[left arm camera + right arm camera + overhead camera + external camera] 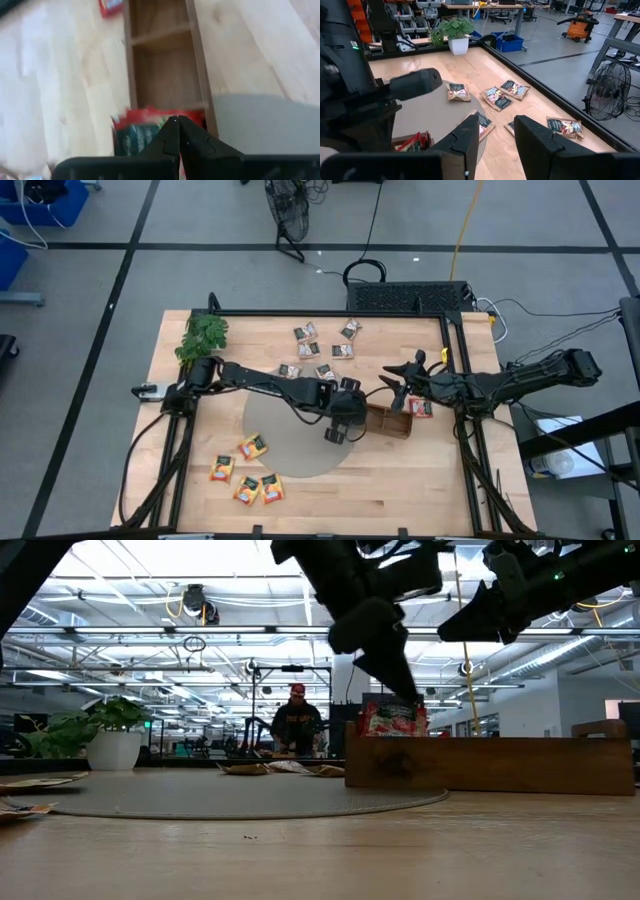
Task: Pick & Place Tea
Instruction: Put the red tea bag into the left section of the wooden organizer
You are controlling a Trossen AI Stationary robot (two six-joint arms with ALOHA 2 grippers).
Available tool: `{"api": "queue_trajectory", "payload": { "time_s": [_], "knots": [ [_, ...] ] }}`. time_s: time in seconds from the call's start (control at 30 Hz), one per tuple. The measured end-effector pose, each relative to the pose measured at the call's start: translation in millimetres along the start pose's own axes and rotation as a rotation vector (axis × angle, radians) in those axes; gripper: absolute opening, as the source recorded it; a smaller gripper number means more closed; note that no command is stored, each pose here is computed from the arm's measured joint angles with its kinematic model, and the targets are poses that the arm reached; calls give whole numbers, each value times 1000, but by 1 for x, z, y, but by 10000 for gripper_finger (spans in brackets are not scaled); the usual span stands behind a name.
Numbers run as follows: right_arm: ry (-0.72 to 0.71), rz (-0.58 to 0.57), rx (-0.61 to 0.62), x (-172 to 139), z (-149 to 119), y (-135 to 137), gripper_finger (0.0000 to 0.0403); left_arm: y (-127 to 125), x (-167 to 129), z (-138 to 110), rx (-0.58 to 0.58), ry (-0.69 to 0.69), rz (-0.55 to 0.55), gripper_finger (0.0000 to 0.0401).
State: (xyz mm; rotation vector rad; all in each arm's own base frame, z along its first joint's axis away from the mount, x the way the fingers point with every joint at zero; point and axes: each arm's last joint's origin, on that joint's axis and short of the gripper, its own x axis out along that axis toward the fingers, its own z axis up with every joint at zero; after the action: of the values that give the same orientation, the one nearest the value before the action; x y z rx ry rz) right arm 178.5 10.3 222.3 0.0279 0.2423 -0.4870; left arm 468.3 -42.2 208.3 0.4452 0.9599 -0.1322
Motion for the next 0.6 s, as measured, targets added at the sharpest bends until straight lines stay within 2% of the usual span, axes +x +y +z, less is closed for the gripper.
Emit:
{"api": "queue_trajectory", "payload": {
  "time_s": [0.27, 0.6],
  "knots": [
    [9, -1, -7, 0, -1, 0, 112, -3, 12, -11, -47, 58, -109, 4],
    [13, -1, -2, 0, -1, 0, 112, -10, 45, -22, -61, 109, -121, 3]
  ]
}}
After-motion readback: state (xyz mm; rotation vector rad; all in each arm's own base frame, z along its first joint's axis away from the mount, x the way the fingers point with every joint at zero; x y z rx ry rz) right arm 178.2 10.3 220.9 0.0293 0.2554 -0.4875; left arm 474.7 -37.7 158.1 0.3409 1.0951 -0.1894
